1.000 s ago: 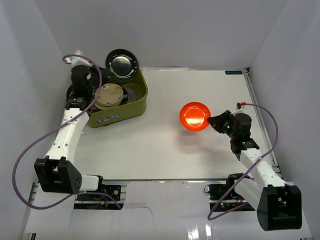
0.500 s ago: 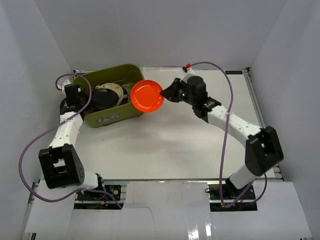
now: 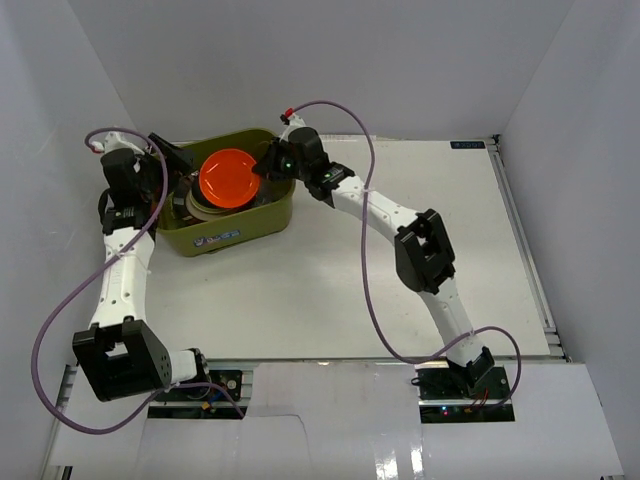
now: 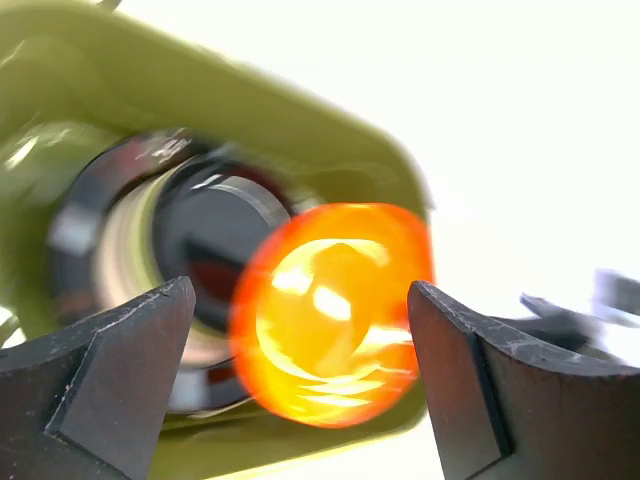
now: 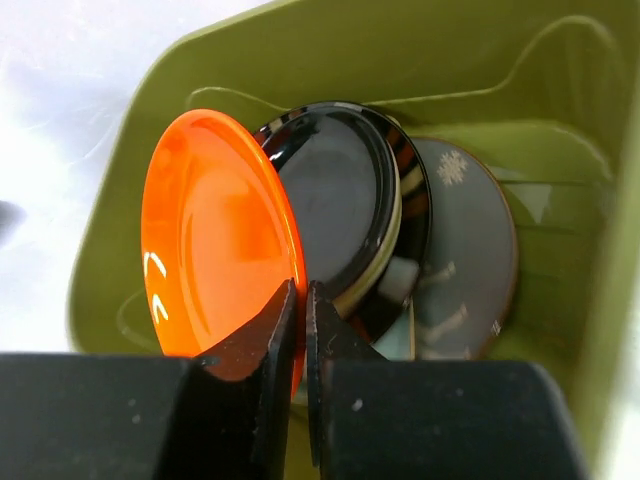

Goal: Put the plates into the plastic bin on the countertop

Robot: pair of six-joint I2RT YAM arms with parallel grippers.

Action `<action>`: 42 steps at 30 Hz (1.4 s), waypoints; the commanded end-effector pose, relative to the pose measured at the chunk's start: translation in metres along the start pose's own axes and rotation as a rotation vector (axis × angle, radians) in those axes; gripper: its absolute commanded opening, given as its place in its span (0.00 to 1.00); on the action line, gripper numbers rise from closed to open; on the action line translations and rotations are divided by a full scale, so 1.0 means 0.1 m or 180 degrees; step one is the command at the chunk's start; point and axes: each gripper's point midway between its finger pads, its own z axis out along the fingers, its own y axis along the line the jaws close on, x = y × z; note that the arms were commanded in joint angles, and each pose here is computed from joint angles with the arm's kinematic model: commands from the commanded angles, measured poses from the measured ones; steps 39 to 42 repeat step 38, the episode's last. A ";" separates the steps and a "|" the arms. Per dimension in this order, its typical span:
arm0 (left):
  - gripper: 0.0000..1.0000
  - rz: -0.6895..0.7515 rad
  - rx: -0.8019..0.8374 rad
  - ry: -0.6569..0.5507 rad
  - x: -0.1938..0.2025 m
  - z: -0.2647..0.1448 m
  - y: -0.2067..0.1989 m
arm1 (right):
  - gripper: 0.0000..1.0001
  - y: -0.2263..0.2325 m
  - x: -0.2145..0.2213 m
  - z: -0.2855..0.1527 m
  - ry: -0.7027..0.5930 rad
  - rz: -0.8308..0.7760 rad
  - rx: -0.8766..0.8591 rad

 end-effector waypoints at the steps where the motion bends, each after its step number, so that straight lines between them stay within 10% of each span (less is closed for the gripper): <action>1: 0.98 0.0064 0.0758 -0.0132 -0.38 -0.32 -0.69 | 0.10 0.23 -0.08 0.21 -0.0103 -0.0001 -0.0154; 8: 0.98 0.0151 0.1548 0.0178 -0.33 -0.74 -1.26 | 0.97 0.82 -0.64 -0.12 -0.0556 -0.0153 -0.0607; 15: 0.98 0.0136 0.2112 0.0409 -0.03 -1.02 -1.42 | 0.90 1.11 -0.81 -1.26 -0.0707 -0.0584 -0.0714; 23: 0.98 0.0317 0.2617 0.0494 0.20 -1.68 -1.57 | 0.90 0.21 0.46 -2.52 -0.0188 -0.1089 -0.0170; 30: 0.98 0.0790 0.3213 0.0689 0.65 -2.33 -1.67 | 0.90 -0.35 0.87 -3.67 -0.0698 -0.0960 0.0352; 42: 0.98 0.0815 0.2940 0.1023 1.03 -2.24 -1.43 | 0.90 -0.44 0.81 -4.04 -0.1266 -0.0903 0.0377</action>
